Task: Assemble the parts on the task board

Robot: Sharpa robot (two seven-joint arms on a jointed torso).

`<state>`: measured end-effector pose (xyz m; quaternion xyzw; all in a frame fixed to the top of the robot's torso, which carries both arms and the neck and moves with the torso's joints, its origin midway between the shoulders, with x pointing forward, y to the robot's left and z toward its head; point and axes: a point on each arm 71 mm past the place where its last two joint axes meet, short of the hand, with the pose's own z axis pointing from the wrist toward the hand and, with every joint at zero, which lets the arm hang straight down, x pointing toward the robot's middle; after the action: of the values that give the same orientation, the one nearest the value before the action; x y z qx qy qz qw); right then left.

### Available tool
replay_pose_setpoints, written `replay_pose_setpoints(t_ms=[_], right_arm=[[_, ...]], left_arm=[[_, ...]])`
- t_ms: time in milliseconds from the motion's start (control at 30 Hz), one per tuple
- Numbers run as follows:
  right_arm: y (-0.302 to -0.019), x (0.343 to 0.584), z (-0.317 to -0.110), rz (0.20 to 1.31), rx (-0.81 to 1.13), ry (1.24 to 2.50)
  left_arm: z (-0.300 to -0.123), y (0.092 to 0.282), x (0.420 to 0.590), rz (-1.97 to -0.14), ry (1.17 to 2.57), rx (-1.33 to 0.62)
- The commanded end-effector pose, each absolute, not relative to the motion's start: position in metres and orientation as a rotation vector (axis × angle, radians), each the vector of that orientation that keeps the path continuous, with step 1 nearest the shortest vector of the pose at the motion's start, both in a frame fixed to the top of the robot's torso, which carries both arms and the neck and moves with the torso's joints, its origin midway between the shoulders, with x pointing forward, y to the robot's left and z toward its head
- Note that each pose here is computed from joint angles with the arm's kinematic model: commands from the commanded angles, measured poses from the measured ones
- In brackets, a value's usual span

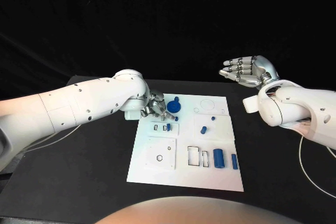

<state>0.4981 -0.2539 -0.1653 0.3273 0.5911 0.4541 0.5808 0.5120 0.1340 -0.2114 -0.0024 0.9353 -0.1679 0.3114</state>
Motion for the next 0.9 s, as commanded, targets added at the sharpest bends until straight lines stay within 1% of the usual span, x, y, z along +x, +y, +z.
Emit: replay_pose_setpoints(t_ms=[33, 900], right_arm=[[-0.2527, 0.4985, -0.1652, 1.069, 0.758, 1.384], [-0.2506, 0.5009, -0.1678, 1.067, 0.761, 1.406]], left_arm=[[-0.2133, 0.1316, 0.5100, -0.442, 2.517, 0.028], [-0.2212, 0.1222, 0.5037, -0.469, 2.588, 0.055]])
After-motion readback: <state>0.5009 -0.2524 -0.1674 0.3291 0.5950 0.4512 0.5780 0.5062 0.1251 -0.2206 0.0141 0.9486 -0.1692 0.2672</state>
